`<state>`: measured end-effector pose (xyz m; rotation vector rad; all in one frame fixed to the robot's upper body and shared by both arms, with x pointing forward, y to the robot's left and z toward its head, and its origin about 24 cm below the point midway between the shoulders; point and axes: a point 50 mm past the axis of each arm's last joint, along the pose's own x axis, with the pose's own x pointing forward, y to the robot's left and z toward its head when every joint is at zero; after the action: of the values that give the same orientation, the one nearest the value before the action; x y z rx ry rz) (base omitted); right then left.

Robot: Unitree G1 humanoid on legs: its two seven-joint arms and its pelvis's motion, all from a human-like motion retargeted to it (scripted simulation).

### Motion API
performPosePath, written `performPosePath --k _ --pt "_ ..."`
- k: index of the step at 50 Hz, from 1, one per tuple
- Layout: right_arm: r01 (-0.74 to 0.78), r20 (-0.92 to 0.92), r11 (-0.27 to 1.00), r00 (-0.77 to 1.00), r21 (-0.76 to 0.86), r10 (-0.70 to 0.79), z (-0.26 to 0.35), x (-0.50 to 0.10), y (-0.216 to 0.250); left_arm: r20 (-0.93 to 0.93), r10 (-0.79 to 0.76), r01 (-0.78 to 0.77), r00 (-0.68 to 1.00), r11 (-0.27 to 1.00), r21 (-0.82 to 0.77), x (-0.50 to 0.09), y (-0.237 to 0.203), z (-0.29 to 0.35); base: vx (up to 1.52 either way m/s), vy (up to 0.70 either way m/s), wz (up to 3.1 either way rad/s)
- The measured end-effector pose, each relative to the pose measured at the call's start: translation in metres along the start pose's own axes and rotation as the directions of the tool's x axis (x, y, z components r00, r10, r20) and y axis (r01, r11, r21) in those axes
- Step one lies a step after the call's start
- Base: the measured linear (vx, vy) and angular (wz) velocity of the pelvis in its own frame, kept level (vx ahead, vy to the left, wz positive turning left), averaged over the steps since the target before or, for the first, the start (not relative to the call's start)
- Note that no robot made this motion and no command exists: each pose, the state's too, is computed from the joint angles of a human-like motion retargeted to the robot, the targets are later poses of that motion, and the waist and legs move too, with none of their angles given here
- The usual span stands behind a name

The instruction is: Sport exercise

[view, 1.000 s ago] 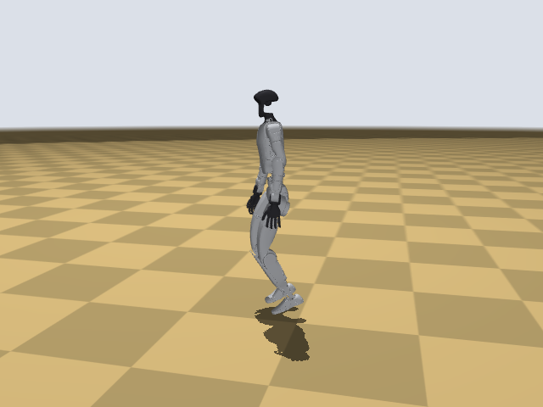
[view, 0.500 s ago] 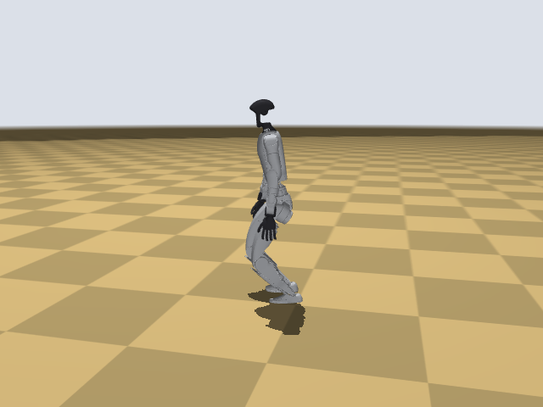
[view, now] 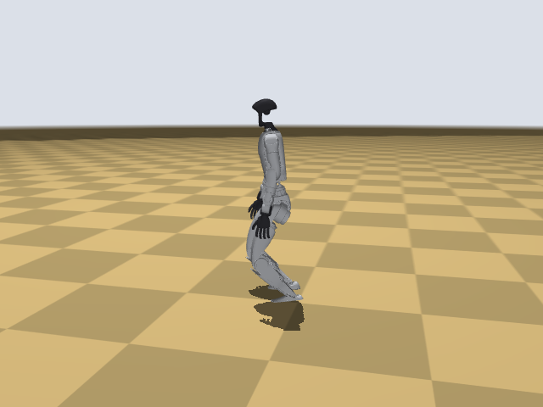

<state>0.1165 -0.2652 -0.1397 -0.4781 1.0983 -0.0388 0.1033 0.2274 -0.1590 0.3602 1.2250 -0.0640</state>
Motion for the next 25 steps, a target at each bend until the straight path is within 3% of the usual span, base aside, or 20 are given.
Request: performPosePath --k 12,25 --pt "-0.044 0.028 0.999 0.999 0.001 0.044 0.0 -0.004 0.003 -0.063 -0.086 0.079 0.994 0.991 -0.112 -0.003 -0.016 -0.022 0.08 0.0 -0.22" --pt "-0.019 0.03 0.991 0.999 -0.136 0.023 0.02 0.005 -0.009 -0.052 0.004 -0.002 0.999 1.0 0.03 0.0 0.017 -0.002 -0.11 -0.02 0.02"
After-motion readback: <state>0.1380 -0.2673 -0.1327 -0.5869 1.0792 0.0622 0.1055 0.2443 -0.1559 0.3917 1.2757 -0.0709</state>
